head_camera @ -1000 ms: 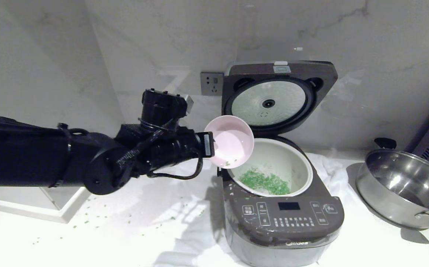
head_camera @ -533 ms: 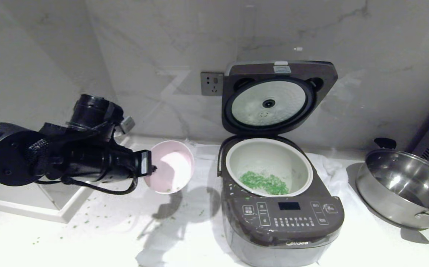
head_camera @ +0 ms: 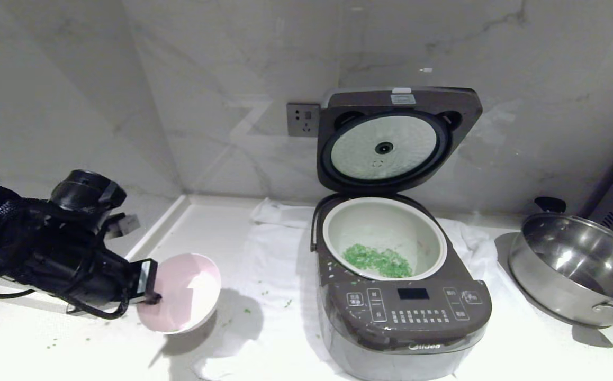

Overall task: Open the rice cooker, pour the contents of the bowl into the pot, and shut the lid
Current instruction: Place the bowl on the table

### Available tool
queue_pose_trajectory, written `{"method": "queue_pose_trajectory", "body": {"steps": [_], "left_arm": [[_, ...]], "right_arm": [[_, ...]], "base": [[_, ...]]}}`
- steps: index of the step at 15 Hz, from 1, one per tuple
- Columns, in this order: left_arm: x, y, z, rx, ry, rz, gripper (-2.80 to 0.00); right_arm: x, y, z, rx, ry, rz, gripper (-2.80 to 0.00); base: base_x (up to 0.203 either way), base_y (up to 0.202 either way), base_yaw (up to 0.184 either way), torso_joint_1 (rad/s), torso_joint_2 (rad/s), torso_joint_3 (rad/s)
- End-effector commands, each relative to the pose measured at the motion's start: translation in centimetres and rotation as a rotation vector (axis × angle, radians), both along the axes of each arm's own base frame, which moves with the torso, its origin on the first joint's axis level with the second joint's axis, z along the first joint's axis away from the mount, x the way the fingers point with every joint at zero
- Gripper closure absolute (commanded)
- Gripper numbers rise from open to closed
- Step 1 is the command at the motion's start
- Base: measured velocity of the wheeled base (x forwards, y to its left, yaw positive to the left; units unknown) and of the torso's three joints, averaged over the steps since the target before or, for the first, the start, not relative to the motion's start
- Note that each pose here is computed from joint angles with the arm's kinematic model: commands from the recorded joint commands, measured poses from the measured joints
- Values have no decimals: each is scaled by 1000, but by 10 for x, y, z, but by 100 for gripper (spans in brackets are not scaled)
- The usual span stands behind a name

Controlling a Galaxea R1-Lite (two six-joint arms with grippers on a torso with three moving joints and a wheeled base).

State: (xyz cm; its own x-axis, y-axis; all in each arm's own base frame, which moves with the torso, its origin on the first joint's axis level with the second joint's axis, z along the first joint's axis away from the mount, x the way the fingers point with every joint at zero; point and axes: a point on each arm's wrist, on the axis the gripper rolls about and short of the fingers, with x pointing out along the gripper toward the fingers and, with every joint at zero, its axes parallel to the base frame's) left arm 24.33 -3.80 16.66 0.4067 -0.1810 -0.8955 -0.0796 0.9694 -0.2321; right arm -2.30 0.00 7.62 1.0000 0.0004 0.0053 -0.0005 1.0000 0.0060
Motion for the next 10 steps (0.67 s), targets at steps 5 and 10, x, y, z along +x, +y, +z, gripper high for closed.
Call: {"method": "queue_pose_trajectory", "body": {"steps": [5,10], "left_arm": [[40,27,-59,-1,224,148,0],[69,33,-102,-12,264,236,0]], "right_arm": [[0,0,0,0,1,-2,0],[0,0,0,0,1,-1,0]], "base": [[0,0,0,0,0,0],[0,0,0,0,0,0]]}}
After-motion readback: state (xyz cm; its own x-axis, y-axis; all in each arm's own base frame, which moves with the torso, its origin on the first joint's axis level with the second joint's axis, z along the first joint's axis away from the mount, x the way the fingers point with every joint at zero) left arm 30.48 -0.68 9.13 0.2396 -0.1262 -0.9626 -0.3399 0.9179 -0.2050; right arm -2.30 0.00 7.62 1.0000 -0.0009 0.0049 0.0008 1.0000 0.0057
